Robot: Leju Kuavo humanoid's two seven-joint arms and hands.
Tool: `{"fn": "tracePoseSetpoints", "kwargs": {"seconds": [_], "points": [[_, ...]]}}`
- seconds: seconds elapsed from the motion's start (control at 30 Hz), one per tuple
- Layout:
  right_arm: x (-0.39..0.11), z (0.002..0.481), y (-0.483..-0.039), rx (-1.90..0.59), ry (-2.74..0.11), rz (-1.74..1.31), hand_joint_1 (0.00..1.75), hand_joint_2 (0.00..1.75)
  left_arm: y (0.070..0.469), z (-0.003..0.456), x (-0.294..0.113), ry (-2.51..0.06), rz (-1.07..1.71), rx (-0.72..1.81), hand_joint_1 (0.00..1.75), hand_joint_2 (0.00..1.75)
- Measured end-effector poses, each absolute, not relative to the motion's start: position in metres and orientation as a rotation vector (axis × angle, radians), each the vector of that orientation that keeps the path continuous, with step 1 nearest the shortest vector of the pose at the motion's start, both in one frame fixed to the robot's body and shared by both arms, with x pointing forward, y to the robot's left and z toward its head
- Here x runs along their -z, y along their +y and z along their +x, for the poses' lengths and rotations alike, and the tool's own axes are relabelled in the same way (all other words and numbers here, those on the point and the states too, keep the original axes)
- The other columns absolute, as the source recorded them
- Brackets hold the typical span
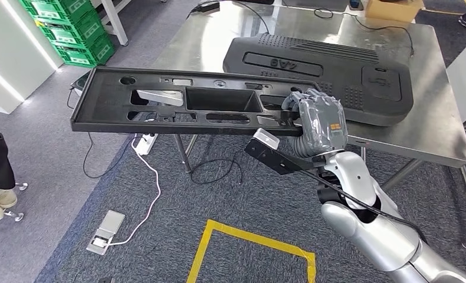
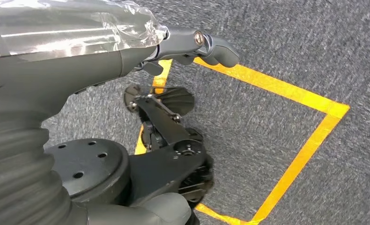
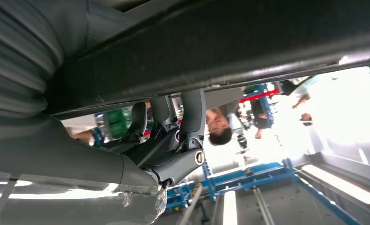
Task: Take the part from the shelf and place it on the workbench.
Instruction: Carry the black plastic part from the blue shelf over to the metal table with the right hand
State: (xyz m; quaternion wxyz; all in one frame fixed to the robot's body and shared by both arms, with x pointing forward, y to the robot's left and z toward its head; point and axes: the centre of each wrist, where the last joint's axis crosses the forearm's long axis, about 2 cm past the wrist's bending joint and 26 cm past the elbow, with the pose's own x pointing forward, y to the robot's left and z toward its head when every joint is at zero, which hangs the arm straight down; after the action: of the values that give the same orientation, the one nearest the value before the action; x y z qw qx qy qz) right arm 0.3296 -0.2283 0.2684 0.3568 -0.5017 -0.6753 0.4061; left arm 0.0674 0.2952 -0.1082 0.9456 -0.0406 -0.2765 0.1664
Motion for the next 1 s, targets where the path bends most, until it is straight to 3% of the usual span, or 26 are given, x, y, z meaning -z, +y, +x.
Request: {"fn": "tracePoseSetpoints", "kwargs": {"seconds": [1.0], "points": [[-0.2631,0.3307,-0.2341,-1.003,-1.714,-1.293,1.75,1.75,0.296,0.0656,0.1084,-0.556,-0.081,-0.329,0.0,1.75]]}}
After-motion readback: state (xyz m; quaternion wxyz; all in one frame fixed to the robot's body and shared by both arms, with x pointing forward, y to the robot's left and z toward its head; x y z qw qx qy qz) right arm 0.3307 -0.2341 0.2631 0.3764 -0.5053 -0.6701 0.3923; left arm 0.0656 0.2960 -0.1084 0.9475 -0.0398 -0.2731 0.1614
